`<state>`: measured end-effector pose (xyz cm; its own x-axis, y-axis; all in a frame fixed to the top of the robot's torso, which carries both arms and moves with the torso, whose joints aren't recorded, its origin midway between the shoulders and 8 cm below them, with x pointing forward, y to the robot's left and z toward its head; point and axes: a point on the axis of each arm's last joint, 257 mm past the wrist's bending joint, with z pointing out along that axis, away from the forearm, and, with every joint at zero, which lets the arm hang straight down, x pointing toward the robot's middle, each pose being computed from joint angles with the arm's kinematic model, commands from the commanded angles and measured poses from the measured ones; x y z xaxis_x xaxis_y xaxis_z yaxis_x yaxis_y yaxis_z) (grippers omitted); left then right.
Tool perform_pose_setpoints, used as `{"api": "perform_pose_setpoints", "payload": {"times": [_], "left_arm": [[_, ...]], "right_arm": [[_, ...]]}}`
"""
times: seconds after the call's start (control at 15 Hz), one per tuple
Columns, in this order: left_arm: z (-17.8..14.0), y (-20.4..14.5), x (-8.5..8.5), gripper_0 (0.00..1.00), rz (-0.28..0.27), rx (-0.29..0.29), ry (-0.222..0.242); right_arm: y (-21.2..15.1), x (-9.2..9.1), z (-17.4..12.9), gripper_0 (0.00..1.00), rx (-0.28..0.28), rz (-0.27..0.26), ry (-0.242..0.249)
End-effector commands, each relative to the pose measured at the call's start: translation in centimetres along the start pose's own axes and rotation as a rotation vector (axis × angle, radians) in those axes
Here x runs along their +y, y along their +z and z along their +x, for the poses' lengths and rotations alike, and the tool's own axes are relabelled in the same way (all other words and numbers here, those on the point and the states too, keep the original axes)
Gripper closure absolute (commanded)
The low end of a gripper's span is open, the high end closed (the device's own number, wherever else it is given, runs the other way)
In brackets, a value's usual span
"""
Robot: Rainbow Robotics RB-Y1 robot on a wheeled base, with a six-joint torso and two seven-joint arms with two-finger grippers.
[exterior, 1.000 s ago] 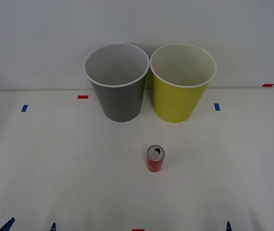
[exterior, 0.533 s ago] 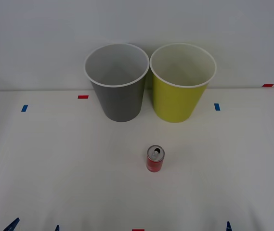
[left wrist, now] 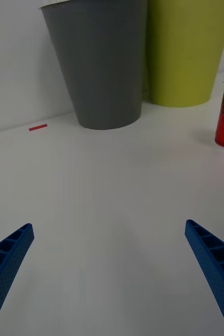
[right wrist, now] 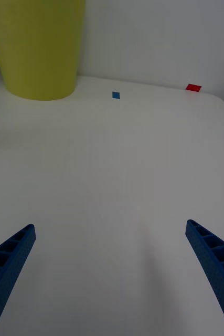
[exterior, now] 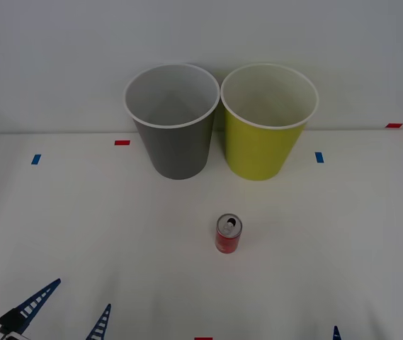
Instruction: Put cans in the gray bin and PET bottles in the light green bin.
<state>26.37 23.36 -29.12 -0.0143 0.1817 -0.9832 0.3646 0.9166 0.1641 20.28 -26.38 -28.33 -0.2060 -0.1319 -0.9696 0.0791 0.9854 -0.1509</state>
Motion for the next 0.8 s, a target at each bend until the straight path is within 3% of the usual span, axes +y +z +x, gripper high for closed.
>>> {"api": "perform_pose_setpoints", "payload": {"times": [0.07, 0.47, 0.6, 0.8], "left_arm": [[-1.1, 1.6, -1.6, 0.0, 0.079, -0.037, 0.031], [-0.5, 4.6, -4.7, 0.0, 0.2, -0.064, 0.048], [-1.7, 6.3, -5.6, 0.0, 0.222, -0.098, 0.008], [-2.4, 8.2, -8.1, 0.0, 0.279, -0.106, 0.006]], "right_arm": [[0.0, 0.0, 0.0, 0.0, 0.0, 0.0, 0.0], [0.0, 0.0, 0.0, 0.0, 0.0, 0.0, 0.0], [0.0, 0.0, 0.0, 0.0, 0.0, 0.0, 0.0], [0.0, 0.0, 0.0, 0.0, 0.0, 0.0, 0.0]]}}
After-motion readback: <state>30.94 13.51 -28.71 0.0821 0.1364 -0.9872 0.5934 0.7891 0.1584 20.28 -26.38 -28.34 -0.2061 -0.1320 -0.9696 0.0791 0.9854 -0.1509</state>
